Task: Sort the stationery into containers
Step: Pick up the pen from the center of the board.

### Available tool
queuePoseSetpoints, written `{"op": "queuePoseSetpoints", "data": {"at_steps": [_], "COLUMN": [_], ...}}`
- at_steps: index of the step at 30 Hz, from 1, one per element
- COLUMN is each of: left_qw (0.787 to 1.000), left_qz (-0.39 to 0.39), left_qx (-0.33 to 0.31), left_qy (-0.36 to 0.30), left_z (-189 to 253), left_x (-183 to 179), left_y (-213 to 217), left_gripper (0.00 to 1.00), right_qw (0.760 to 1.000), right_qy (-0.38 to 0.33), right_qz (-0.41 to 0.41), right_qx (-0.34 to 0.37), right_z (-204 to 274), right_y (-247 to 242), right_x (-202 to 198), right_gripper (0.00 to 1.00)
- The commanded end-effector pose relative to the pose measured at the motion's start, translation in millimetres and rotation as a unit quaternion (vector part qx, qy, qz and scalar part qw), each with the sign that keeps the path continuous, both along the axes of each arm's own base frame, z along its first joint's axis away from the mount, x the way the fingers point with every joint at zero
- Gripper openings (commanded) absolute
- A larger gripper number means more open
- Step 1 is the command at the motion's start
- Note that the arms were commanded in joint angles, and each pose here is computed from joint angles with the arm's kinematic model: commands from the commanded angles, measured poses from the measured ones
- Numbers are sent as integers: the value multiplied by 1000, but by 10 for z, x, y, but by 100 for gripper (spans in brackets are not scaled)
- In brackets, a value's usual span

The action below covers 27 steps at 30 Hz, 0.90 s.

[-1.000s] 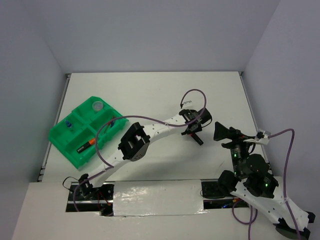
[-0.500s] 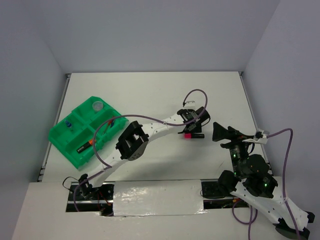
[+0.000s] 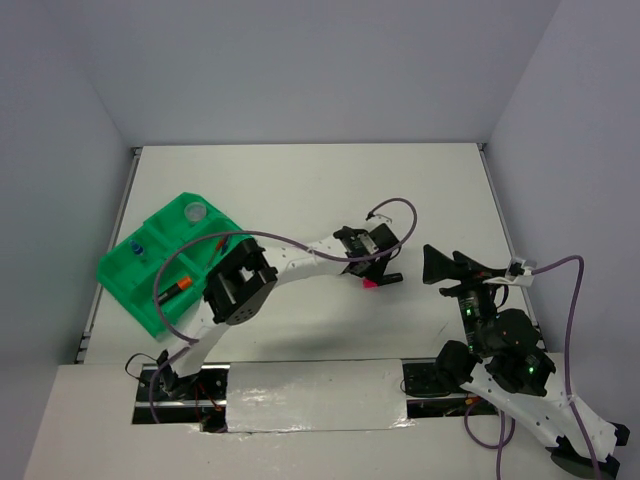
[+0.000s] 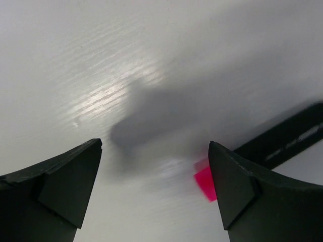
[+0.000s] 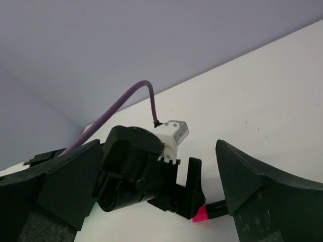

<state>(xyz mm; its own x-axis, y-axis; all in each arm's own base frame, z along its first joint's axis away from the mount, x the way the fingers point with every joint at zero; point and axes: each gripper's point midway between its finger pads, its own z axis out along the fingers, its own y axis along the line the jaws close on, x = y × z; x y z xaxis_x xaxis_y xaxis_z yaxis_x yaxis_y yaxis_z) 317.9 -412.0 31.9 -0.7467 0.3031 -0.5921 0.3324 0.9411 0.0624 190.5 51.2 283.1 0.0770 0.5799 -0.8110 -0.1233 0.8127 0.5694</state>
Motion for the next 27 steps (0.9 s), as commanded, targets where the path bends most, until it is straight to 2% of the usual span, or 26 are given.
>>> {"op": "queuePoseSetpoints", "data": {"at_steps": [1,4,5,8,13,19,20,22,27], "left_qw": [991,977,970,945,917,922,930,931,938], "left_qz": [-116,-184,-206,-281,-370,-374,-361,-362,-347], "left_qx": [-23,-61,-83,-128,-141,-96,-73,-53,-18], "left_qy": [-69,-84,-99,-108,-49,-22,-23,-15,-15], "left_z": [506,711,900,1051,902,464,352,174,-37], "left_x": [137,39,-6,-187,-461,-424,-362,-374,-286], "left_y": [-87,-202,-253,-390,-584,-602,-566,-560,-503], "left_gripper": [99,99,99,99,99,96,96,95,91], "right_qw": [1000,1000,1000,999,999,999,999,999,999], "right_qy": [-23,-16,-16,-14,-12,-13,-13,-13,-11], "right_qz": [10,14,18,25,32,31,32,33,35], "right_qx": [11,-2,-6,-14,-22,-23,-23,-24,-28], "right_z": [120,98,100,97,101,94,95,92,83], "right_y": [12,63,83,130,171,173,178,182,205], "right_x": [-25,3,5,16,27,30,31,32,44], "right_gripper": [100,100,100,100,100,100,100,100,100]}}
